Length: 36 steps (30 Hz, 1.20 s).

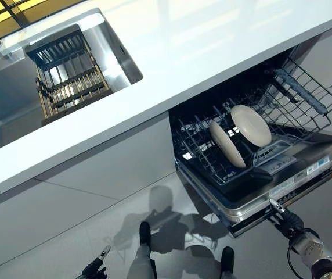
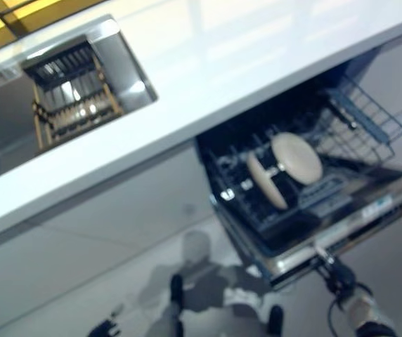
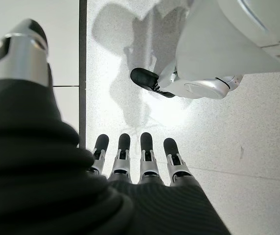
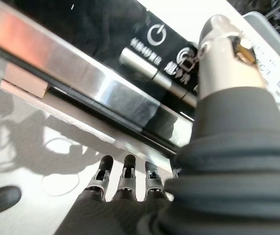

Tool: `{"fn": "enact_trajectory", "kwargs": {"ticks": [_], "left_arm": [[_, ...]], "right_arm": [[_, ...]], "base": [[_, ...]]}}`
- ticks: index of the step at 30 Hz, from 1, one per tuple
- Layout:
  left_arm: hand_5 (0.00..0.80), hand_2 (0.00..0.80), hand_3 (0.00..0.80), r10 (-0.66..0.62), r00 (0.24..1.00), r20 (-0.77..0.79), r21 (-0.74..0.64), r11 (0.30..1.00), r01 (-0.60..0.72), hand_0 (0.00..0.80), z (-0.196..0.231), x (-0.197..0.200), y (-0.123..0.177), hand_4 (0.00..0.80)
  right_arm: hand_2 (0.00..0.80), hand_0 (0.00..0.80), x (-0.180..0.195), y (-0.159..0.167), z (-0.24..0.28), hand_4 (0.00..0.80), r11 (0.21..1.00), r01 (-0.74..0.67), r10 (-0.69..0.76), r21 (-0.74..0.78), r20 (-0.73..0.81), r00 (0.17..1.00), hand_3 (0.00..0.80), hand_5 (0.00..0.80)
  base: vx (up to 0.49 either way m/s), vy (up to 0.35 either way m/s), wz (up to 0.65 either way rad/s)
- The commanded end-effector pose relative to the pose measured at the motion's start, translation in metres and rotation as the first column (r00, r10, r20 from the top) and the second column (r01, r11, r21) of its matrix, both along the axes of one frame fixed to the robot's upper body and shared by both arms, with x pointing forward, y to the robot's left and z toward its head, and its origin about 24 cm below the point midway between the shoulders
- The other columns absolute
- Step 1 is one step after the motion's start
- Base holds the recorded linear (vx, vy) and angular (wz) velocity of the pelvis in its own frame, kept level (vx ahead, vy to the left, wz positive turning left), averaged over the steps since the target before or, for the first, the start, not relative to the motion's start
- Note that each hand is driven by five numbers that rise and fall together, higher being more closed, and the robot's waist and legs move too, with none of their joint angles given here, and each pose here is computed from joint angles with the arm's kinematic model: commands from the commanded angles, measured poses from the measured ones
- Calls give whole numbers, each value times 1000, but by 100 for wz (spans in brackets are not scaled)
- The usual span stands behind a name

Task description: Take plates into dishwasher

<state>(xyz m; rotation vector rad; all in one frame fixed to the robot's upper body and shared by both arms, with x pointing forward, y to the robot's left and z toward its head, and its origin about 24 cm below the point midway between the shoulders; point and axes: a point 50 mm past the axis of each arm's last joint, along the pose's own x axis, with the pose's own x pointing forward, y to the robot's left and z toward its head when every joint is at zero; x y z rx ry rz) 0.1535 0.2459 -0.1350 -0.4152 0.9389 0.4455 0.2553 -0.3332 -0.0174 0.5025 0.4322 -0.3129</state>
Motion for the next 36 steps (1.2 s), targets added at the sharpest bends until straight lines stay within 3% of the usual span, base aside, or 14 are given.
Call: {"fn": "enact_trajectory", "kwargs": {"ticks": [1, 7, 12, 15, 19, 26, 27, 36], "left_arm": [[0, 0, 0, -104, 994, 21, 61, 993, 103, 0, 8, 18, 1, 0], [0, 0, 0, -106, 994, -14, 84, 991, 107, 0, 5, 10, 5, 0], [0, 0, 0, -103, 993, -54, 92, 990, 108, 0, 1, 2, 7, 0], [0, 0, 0, -96, 989, -109, 99, 989, 106, 0, -3, -6, 6, 0], [0, 0, 0, -89, 982, -164, 76, 992, 103, 0, -10, -21, 3, 0], [0, 0, 0, -84, 970, -229, 82, 991, 105, 0, -16, -35, 3, 0], [0, 0, 0, -102, 964, -245, 86, 988, 127, 0, -17, -34, 1, 0], [0, 0, 0, -116, 943, -313, 101, 983, 155, 0, -22, -43, -5, 0]], "right_arm": [[0, 0, 122, 141, 217, 0, 868, -478, 377, -137, 808, 453, 0, 0], [0, 0, 119, 146, 217, 0, 866, -480, 376, -140, 816, 439, 0, 0], [0, 0, 118, 142, 203, 0, 867, -474, 412, -156, 759, 504, 0, 0], [0, 0, 114, 127, 165, 0, 882, -434, 450, -185, 606, 656, 0, 0], [0, 0, 98, 114, 115, 0, 870, -458, 488, -182, 438, 755, 0, 0], [0, 0, 76, 121, 65, 0, 861, -496, 507, -118, 289, 812, 0, 0], [0, 0, 62, 121, 39, 0, 851, -513, 525, -112, 186, 831, 0, 0], [0, 0, -6, 124, -51, 0, 747, -665, 650, -27, -182, 738, 0, 0]], "base": [[60, 1, -4], [90, -28, 4], [86, 7, 14], [138, 39, 19], [124, 30, 28], [112, 31, 21], [44, 32, 5], [18, 76, 2]]}}
